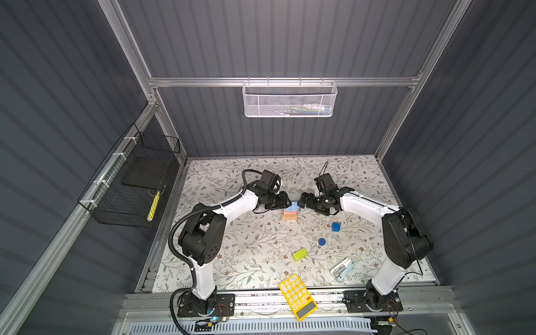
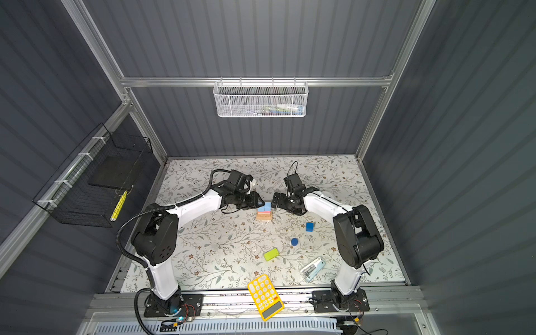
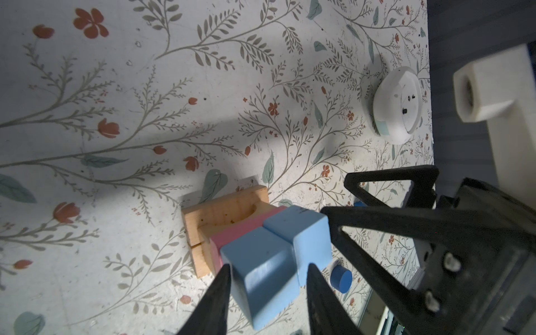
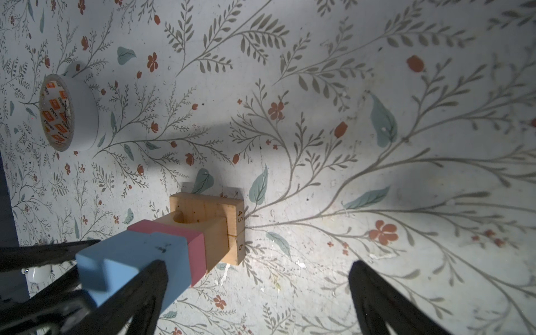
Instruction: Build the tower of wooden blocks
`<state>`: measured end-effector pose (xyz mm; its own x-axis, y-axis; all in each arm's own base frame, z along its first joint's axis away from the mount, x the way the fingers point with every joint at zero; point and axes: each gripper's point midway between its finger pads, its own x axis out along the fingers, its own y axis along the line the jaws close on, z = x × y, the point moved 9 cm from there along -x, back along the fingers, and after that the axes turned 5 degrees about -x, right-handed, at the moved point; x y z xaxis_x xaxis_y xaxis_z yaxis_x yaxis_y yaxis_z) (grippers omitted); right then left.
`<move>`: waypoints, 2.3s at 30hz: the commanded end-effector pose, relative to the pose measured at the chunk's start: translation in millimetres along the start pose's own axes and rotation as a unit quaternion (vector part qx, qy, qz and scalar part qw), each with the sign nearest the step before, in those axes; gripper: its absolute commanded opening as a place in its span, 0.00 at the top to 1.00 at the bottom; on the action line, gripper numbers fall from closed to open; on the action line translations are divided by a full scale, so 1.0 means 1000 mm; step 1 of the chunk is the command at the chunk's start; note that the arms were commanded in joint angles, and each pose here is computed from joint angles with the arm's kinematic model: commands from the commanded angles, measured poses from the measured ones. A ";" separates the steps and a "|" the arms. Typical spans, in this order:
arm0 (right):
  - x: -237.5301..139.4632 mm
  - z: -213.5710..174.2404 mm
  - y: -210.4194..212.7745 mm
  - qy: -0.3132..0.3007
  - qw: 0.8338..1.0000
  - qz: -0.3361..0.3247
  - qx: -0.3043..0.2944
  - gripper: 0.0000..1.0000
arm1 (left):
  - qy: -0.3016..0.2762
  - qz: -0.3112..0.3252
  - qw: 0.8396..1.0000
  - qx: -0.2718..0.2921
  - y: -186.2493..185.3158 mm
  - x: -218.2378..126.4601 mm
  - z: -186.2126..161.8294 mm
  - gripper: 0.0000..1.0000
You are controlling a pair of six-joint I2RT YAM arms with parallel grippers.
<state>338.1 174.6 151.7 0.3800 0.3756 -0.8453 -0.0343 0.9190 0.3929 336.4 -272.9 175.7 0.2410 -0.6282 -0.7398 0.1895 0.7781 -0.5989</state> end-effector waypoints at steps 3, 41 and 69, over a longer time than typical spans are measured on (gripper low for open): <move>0.001 0.003 0.001 0.001 1.000 0.005 0.005 0.01 | 0.002 0.001 1.000 0.005 -0.008 -0.003 0.003 0.59; -0.002 0.002 0.000 -0.002 1.000 0.003 0.006 0.01 | -0.003 0.016 1.000 0.001 -0.005 -0.002 0.004 0.48; -0.065 -0.013 -0.001 -0.048 0.999 -0.007 -0.006 0.01 | -0.045 0.021 0.998 0.024 -0.020 -0.044 0.004 0.45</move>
<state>315.0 159.1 203.1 0.4863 0.3679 -0.7926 -0.0481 0.9169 0.3961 333.7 -264.5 199.3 0.3019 -0.5921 -0.7472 0.1875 0.8053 -0.5624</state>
